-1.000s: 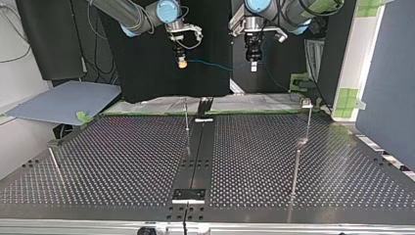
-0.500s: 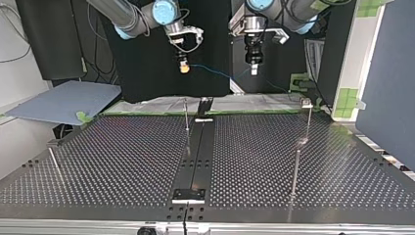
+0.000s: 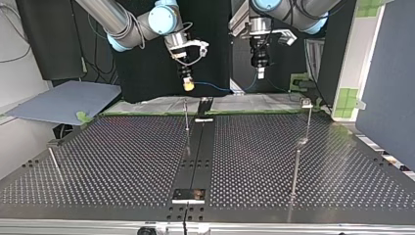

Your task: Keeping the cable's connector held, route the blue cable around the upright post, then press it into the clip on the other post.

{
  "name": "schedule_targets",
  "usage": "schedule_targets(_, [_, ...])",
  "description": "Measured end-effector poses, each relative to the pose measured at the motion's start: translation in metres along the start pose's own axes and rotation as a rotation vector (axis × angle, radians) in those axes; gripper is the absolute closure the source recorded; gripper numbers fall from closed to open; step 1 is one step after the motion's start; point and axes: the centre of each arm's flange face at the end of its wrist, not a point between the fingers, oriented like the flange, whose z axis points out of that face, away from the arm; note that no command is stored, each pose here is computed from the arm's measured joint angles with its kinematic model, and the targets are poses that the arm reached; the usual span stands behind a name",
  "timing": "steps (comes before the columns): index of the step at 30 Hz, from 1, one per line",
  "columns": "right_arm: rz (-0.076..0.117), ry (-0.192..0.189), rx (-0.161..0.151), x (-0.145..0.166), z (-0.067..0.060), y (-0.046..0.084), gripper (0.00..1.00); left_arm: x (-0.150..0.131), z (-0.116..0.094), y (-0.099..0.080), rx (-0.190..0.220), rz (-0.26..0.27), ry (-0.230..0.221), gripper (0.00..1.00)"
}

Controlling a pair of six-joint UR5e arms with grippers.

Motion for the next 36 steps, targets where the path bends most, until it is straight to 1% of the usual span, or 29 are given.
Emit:
schedule_targets(8, [0.010,0.082,0.018,0.057,0.010,-0.002,1.00,-0.041,0.025,-0.009,-0.006,-0.036,-0.060,1.00])
schedule_targets(13, [0.016,0.129,0.033,0.088,0.010,-0.001,1.00,-0.066,0.038,-0.013,-0.015,-0.077,-0.096,1.00])
schedule_targets(18, [0.021,0.173,0.058,0.118,0.009,0.000,1.00,-0.090,0.048,-0.013,-0.025,-0.110,-0.123,1.00])
schedule_targets(23, [0.018,0.183,0.082,0.133,0.011,-0.002,1.00,-0.109,0.053,-0.009,-0.035,-0.126,-0.140,1.00])
schedule_targets(27, [0.021,0.197,0.100,0.144,0.015,-0.004,1.00,-0.124,0.056,-0.006,-0.040,-0.135,-0.148,1.00])
schedule_targets(33, [0.029,0.219,0.134,0.161,0.022,-0.008,1.00,-0.145,0.065,-0.005,-0.031,-0.152,-0.155,1.00])
schedule_targets(36, [0.033,0.228,0.147,0.169,0.025,-0.010,1.00,-0.156,0.070,-0.004,-0.032,-0.159,-0.160,1.00])
